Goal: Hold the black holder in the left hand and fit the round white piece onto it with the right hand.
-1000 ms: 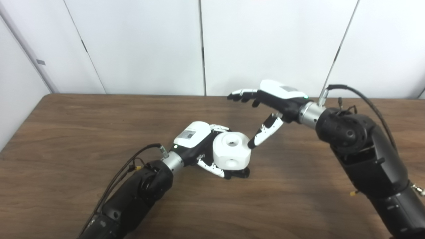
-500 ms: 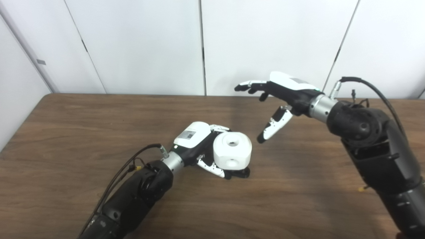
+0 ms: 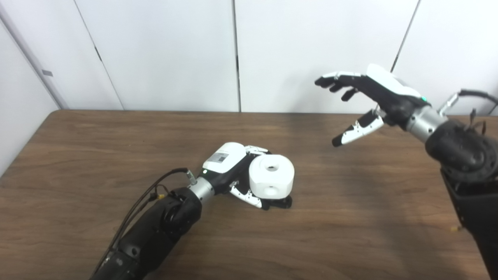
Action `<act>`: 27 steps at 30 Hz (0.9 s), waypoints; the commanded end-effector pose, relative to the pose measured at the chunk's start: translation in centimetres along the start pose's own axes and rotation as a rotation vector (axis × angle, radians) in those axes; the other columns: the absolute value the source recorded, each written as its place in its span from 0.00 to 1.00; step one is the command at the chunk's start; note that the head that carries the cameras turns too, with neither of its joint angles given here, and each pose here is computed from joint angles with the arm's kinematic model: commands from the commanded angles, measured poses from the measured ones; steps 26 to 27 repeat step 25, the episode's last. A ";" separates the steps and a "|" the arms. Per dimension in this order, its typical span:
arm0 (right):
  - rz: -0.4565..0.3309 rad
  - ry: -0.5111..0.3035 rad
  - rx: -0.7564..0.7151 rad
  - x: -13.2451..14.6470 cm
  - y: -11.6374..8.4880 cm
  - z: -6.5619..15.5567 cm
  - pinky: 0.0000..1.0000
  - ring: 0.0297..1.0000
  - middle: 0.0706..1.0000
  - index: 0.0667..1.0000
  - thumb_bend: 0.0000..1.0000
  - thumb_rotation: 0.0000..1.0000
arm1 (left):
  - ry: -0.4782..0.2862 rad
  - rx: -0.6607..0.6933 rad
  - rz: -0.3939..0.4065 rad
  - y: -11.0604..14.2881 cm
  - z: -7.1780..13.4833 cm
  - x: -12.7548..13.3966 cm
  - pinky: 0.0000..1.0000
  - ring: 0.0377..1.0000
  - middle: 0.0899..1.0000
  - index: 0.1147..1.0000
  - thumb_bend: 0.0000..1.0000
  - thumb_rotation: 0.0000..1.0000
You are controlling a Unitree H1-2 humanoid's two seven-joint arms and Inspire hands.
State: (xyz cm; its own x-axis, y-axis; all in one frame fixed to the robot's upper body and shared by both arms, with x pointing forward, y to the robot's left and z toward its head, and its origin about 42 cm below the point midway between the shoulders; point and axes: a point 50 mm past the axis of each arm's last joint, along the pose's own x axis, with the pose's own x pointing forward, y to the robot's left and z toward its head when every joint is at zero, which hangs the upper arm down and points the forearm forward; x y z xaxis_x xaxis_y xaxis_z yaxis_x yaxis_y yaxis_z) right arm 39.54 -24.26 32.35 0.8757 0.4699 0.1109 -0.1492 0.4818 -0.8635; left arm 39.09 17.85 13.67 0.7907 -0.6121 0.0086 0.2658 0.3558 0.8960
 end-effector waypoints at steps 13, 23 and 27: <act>-0.112 -0.020 0.037 -0.4 1.3 -0.8 0.64 0.75 0.80 0.77 0.70 0.10 | 0.112 0.007 -0.152 -2.6 -3.2 -2.4 0.67 0.82 0.81 0.60 1.00 0.24; -0.139 -0.027 0.063 -0.5 2.2 -1.1 0.61 0.73 0.78 0.75 0.70 0.07 | 0.120 0.021 -0.129 -1.9 -3.5 -2.9 0.67 0.82 0.81 0.63 1.00 0.25; -0.142 -0.022 0.061 -0.5 2.2 -1.1 0.61 0.73 0.78 0.75 0.71 0.08 | 0.122 0.025 -0.135 -1.8 -3.6 -3.0 0.66 0.82 0.82 0.68 1.00 0.24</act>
